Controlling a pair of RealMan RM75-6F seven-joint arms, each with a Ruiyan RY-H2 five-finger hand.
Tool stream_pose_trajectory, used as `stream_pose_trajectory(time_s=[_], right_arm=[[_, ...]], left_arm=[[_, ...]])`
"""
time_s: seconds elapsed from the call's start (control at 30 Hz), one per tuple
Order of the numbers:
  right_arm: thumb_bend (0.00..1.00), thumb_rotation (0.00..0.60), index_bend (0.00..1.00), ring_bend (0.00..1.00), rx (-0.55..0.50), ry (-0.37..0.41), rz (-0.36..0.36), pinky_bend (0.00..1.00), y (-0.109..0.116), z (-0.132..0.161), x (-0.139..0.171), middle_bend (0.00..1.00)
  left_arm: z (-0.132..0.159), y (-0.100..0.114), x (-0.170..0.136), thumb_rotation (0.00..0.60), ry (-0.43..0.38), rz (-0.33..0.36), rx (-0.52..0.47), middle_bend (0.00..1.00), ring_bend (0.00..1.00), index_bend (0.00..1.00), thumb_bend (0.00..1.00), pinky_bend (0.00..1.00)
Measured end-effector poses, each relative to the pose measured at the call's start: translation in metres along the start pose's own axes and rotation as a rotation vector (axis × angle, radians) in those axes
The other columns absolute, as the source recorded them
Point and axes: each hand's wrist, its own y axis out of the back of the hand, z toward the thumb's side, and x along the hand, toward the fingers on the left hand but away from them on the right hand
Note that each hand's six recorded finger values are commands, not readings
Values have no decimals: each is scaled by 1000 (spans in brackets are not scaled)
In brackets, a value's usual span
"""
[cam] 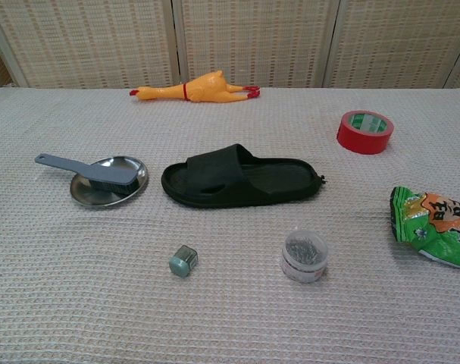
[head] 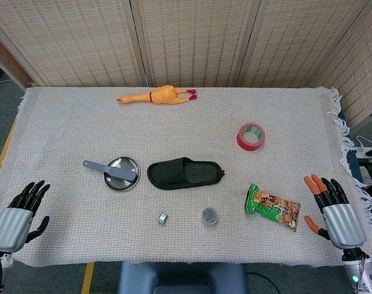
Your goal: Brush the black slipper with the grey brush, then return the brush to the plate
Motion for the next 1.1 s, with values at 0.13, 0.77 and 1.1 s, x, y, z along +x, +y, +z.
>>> stream_pose_trajectory(time_s=[0.13, 0.77, 1.1], right_arm=[[188, 600, 0, 0, -1, -1, -1, 0, 1, 0, 1, 0], [187, 600, 0, 0, 35, -60, 23, 0, -9, -12, -9, 0], [188, 600, 0, 0, 43, -100, 46, 0, -13, -23, -14, 0]], left_arm=[[1, -2, 1, 600, -3, -4, -1, 0, 0, 0, 413, 227], [54, -38, 101, 600, -208, -119, 128, 99, 532, 37, 413, 784], [78, -67, 163, 600, -257, -177, 200, 114, 567, 70, 414, 839]])
